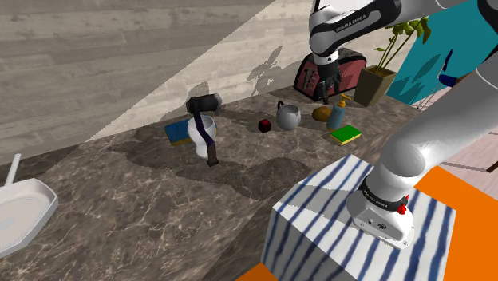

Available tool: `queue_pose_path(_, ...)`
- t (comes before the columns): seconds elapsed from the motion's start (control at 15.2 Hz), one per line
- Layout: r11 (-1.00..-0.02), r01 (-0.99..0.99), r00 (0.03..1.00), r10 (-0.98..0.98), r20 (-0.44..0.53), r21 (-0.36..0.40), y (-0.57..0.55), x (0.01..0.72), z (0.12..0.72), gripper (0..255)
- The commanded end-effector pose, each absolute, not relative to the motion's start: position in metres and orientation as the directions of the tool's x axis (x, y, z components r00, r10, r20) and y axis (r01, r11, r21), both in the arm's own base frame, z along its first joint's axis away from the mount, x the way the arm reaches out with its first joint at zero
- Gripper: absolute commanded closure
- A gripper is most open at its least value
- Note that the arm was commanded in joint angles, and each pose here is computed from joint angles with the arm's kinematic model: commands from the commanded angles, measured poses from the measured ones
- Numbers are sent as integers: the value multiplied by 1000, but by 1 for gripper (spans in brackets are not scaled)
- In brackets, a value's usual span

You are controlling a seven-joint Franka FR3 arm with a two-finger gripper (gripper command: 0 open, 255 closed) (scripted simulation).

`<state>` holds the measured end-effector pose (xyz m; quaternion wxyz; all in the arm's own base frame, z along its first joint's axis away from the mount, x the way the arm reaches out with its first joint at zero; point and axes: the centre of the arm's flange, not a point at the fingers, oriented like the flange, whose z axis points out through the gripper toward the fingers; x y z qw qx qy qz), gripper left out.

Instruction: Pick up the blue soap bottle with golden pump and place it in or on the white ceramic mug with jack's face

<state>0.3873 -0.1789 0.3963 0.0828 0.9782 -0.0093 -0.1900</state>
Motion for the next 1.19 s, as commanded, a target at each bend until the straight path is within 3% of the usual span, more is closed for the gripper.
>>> queue_pose_path(0.0, -986, 16, 915, -53, -400, 168, -201, 392, 379, 0)
queue_pose_path(0.66, -985, 19, 900, -57, -432, 171, -233, 380, 325, 0)
queue_pose_path(1.12, -985, 19, 900, -57, -432, 171, -233, 380, 325, 0)
